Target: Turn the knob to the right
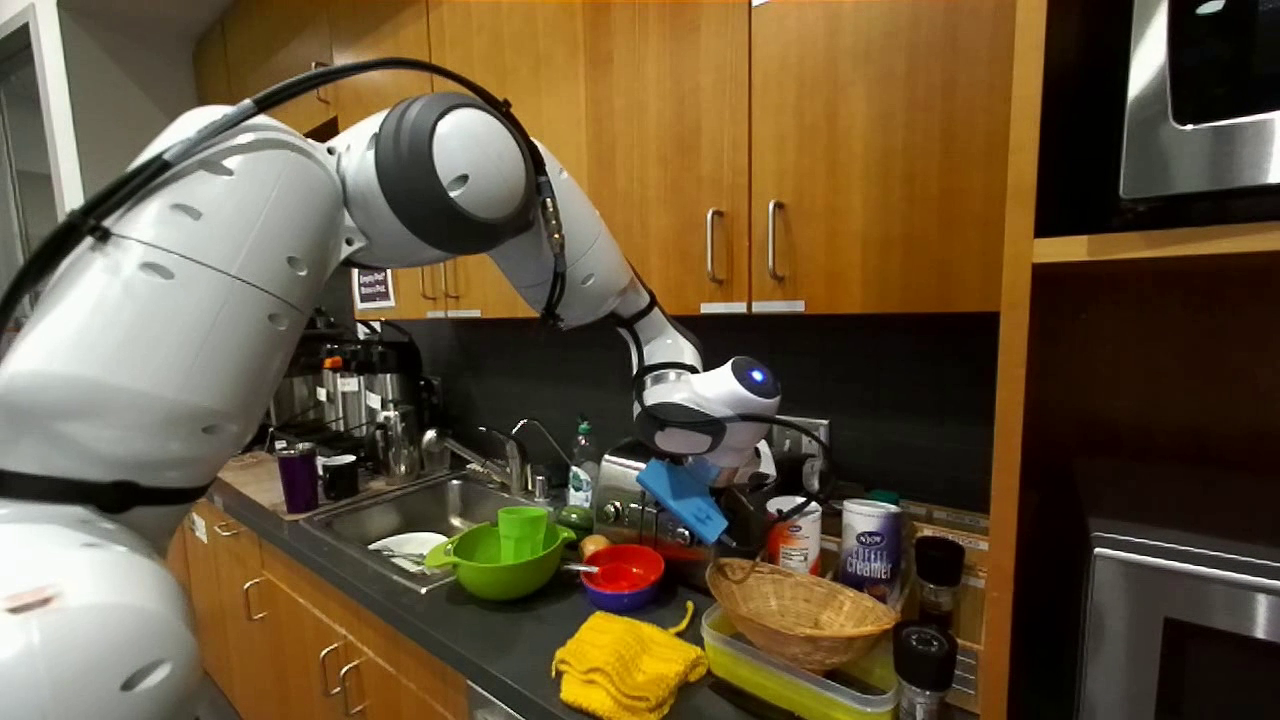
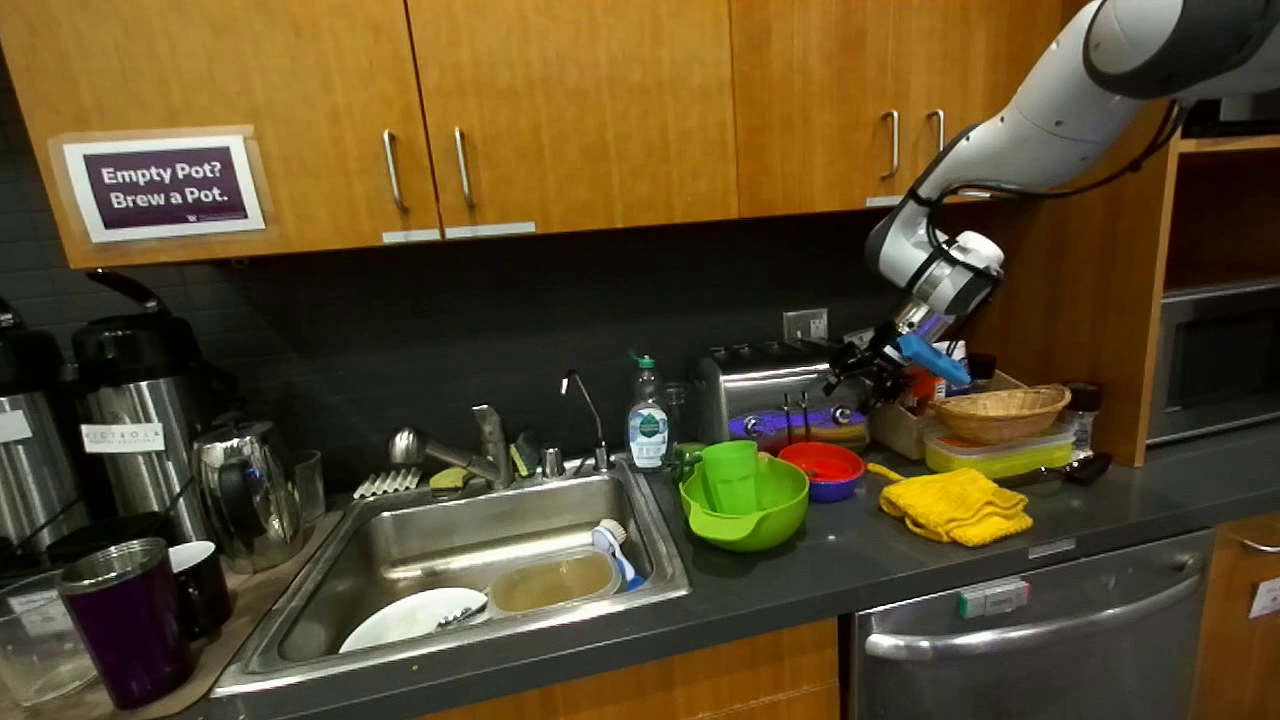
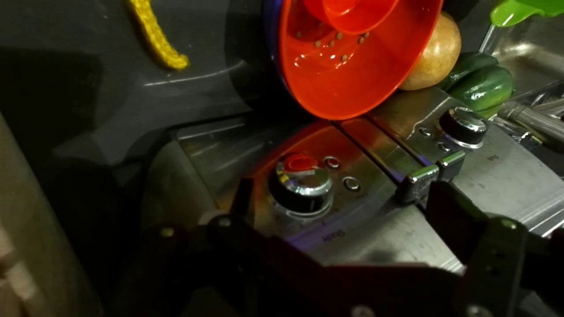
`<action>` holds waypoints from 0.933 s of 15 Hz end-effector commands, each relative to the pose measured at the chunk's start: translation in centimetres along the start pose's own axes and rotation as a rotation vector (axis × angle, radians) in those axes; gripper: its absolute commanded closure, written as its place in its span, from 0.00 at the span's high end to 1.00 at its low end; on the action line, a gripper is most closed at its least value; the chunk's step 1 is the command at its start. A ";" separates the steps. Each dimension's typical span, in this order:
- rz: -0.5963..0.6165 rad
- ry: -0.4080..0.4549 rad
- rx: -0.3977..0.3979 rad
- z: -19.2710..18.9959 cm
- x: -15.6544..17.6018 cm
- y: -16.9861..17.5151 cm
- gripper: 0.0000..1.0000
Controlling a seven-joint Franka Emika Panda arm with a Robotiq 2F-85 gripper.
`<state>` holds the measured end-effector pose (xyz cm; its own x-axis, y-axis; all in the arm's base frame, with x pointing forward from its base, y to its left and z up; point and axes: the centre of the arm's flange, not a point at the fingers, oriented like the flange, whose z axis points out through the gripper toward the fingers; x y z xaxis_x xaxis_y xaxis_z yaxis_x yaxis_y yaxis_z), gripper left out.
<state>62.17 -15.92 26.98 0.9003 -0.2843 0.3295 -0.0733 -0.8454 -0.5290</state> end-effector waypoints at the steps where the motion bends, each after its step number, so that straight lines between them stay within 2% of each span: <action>1: 0.021 0.009 0.025 0.3 0.7 0.7 1.00; 12: 0.040 0.002 0.041 1.4 0.7 0.6 1.00; 14: 0.042 -0.002 0.041 1.7 0.6 0.4 0.97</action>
<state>62.34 -16.09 25.89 0.9042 -0.2997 0.3042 -0.0898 -0.8298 -0.5508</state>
